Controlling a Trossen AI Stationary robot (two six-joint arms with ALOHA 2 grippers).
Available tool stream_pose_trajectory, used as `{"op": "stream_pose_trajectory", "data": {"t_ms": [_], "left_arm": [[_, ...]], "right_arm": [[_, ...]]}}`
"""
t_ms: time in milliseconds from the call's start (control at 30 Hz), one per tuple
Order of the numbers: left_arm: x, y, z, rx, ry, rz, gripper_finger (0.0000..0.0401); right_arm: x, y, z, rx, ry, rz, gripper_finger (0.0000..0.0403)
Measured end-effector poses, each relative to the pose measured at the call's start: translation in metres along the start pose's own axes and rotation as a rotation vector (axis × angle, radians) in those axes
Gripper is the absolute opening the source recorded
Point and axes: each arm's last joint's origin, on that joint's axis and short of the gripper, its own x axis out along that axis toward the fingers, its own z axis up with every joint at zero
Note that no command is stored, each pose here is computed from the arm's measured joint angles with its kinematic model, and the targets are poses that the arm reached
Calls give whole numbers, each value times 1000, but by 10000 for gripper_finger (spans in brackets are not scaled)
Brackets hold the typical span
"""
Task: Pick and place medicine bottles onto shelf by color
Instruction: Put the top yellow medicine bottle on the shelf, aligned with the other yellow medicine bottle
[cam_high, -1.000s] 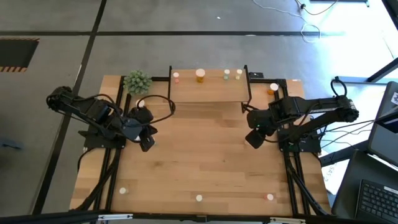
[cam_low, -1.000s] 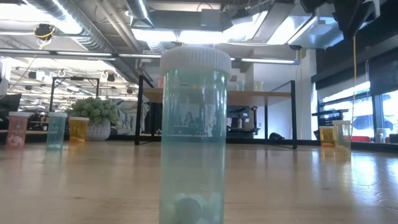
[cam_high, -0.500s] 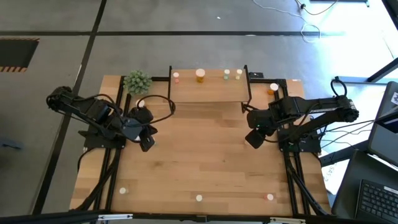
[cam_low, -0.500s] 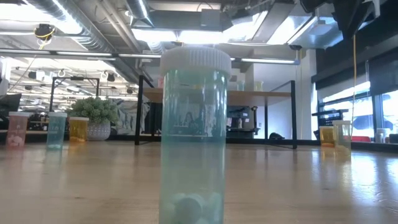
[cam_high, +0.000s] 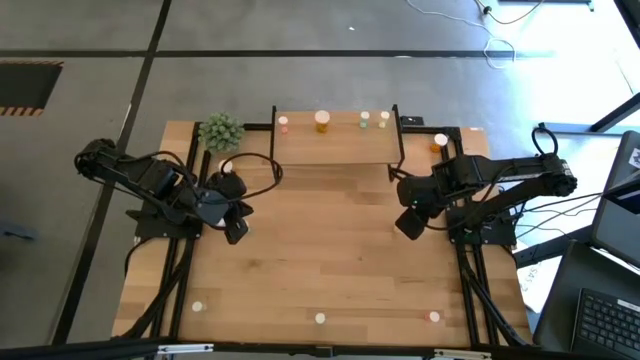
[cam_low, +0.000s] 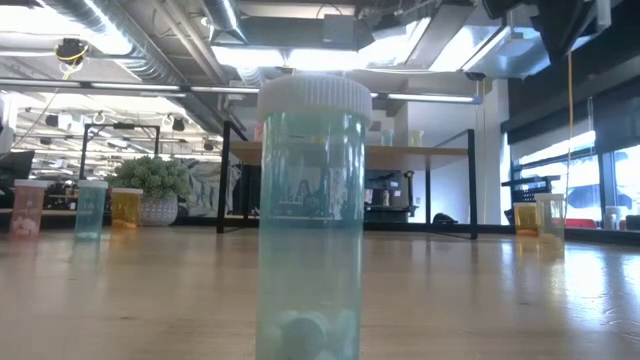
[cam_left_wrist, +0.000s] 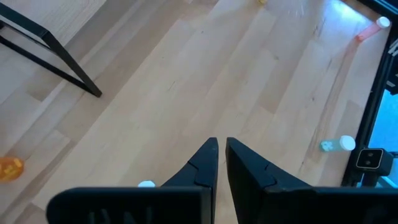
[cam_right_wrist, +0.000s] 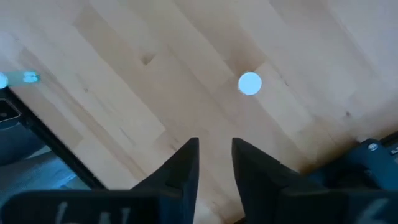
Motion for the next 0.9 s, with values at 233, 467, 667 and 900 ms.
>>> {"op": "stream_pose_trajectory", "data": {"t_ms": [233,467,667,900], "left_arm": [[0,0,0,2,0,0,27],[0,0,0,2,0,0,27],[0,0,0,2,0,0,27],[0,0,0,1,0,-1,28]], "right_arm": [[0,0,0,-3,-5,-4,112],[0,0,-1,-1,21,16,142],[1,1,0,-1,20,10,166],[16,9,8,-53,54,-47,188]]}}
